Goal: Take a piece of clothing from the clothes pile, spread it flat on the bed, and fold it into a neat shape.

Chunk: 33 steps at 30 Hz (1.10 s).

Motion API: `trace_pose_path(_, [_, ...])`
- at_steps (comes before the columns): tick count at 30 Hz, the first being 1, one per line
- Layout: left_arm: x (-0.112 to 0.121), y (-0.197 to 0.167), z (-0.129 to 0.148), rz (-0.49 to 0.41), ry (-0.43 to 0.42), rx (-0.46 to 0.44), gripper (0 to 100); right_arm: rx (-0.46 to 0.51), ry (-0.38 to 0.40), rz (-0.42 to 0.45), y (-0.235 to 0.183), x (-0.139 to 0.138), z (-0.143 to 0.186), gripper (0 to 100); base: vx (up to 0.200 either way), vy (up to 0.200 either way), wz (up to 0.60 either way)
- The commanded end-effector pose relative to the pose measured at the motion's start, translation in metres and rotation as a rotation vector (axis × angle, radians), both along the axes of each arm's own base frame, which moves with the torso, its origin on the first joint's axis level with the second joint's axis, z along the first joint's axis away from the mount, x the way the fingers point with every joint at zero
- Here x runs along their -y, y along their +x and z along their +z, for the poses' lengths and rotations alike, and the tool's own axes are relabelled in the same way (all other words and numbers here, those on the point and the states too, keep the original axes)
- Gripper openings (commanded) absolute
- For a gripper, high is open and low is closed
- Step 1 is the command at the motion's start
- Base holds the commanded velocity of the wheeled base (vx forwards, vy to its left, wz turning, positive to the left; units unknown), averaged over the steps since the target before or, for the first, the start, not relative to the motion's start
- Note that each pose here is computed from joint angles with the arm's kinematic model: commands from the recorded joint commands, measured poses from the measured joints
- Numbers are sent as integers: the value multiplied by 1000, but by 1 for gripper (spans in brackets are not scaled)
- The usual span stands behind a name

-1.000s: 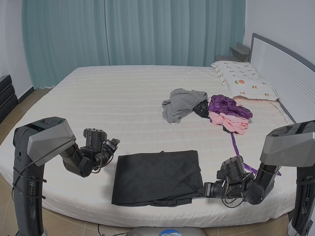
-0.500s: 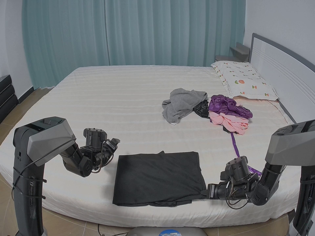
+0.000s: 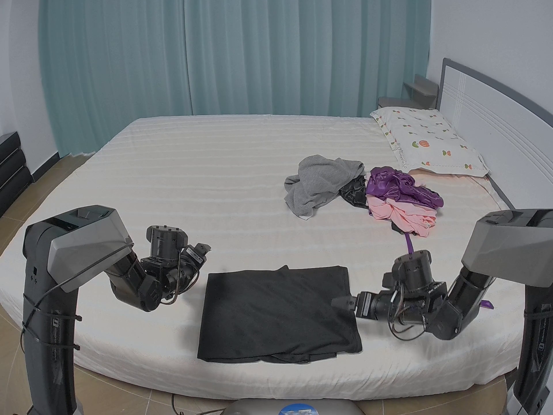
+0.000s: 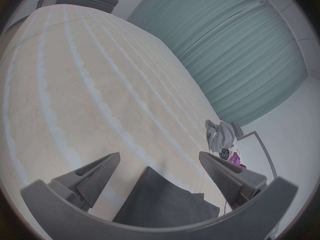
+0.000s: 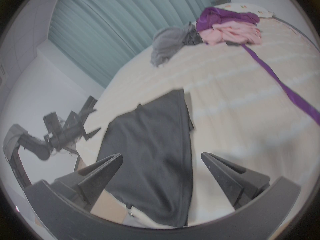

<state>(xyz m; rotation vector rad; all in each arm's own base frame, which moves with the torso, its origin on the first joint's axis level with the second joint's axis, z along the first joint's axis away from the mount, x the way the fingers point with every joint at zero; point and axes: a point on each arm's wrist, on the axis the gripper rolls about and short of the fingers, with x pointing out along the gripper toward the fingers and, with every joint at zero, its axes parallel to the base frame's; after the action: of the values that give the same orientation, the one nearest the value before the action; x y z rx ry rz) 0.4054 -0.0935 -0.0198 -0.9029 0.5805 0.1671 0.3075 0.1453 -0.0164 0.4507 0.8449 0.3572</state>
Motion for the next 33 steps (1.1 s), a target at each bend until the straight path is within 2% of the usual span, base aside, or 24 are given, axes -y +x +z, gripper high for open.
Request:
trace_pose_path(1, [0,-1,0,0,0,-2,100,73,25,-82,61,0,-15,100,0,0,0])
trace_pose_path(5, [0,-1,0,-1,0,-2,100,108,46,-81,86,-8,-19,100,0,0,0])
trace_pose_path(11, [0,-1,0,-2,2,-2,100,77,47,-103,109,-12,-16,100,0,0,0])
trace_pose_path(26, [1,0,0,-1,2,1,100,27,60,-110,120,-20,-17,100,0,0,0])
trace_pose_path(27, [1,1,1,-1,1,4,100,18,61,-111,119,-22,-19,0,0,0,0])
trace_pose_path(30, [0,1,1,1,1,4,100,5,37,-120,117,-27,-34,0,0,0,0])
trace_pose_path(33, [1,0,0,-1,1,3,100,15,35,-140,120,-24,-33,0,0,0,0])
